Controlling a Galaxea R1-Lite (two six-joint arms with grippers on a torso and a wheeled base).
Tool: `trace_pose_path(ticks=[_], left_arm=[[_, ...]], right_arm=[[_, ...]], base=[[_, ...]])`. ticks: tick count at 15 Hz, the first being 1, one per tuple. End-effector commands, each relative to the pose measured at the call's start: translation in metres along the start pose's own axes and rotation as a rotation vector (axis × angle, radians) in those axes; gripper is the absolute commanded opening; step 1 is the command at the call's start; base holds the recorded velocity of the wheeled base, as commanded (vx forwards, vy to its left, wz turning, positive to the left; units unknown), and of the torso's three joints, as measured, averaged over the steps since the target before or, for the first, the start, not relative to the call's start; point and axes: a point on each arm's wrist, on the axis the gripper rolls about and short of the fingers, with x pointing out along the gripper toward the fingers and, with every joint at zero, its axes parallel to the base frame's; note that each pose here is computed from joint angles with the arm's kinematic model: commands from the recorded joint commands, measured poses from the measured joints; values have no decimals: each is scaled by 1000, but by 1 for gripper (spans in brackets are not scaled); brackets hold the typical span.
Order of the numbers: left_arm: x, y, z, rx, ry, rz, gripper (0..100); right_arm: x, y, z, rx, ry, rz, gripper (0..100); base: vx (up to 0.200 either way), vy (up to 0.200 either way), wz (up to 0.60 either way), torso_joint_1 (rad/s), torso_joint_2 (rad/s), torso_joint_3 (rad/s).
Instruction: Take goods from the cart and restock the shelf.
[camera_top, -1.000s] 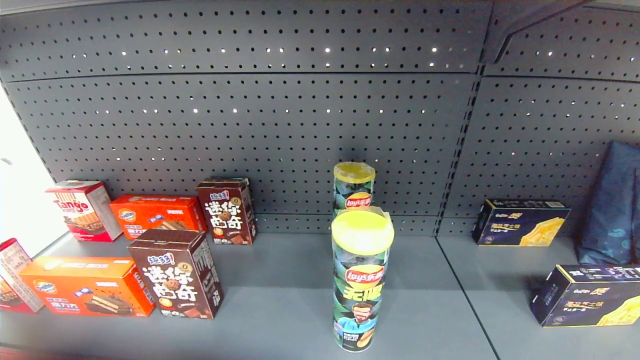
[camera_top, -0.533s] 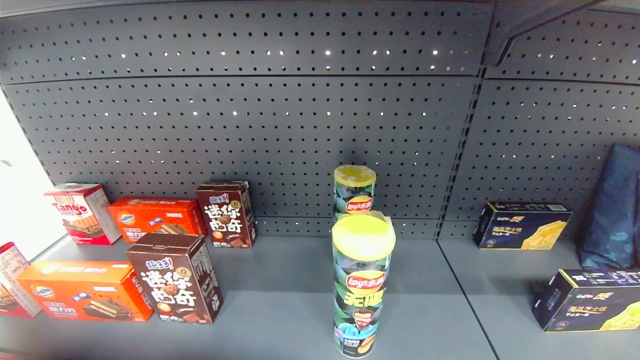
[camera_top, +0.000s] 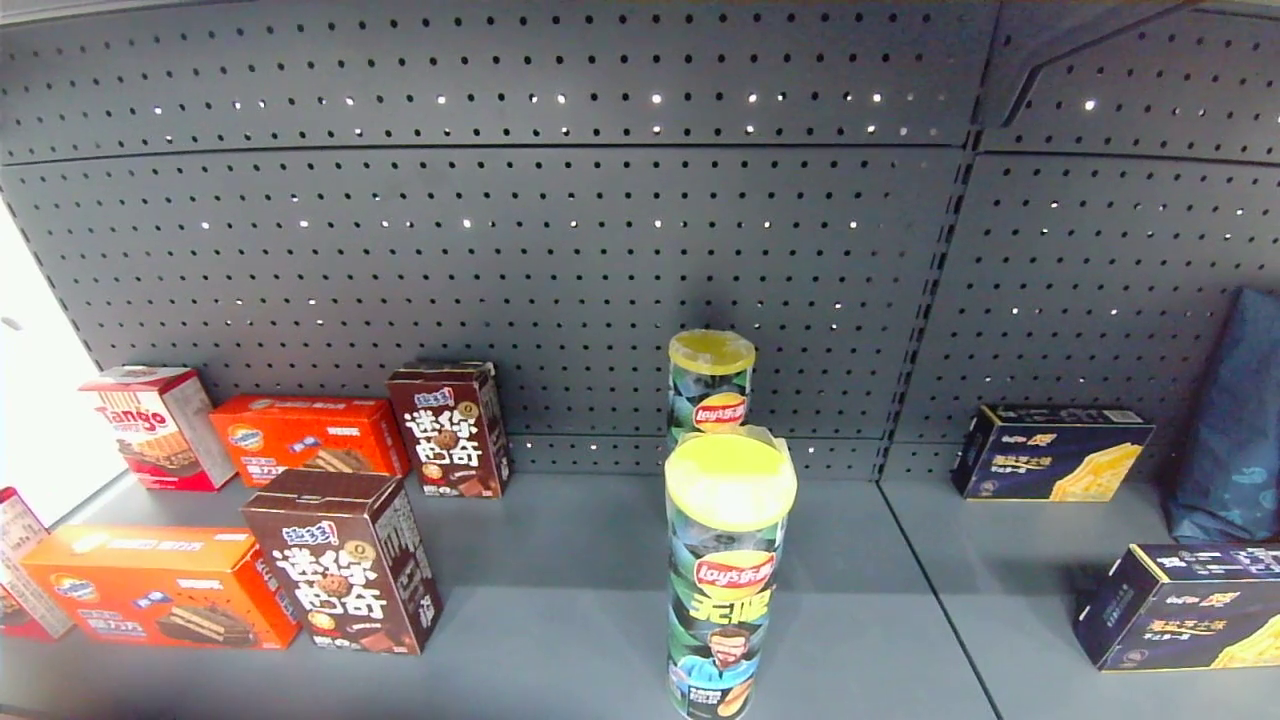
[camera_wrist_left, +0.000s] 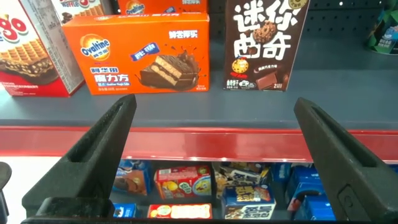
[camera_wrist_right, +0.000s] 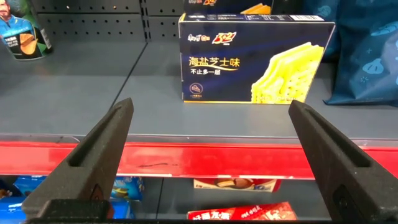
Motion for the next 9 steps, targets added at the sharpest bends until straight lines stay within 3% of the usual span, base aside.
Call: trace_pose_path(ticks=[1, 9], left_arm=[[0, 0, 0, 0, -1, 0, 100], [0, 0, 0, 0, -1, 0, 100]], right_arm=[[0, 0, 0, -2, 3, 0, 100], [0, 0, 0, 0, 1, 0, 100]], base=[[0, 0, 0, 0, 0, 0], [0, 0, 0, 0, 0, 0]])
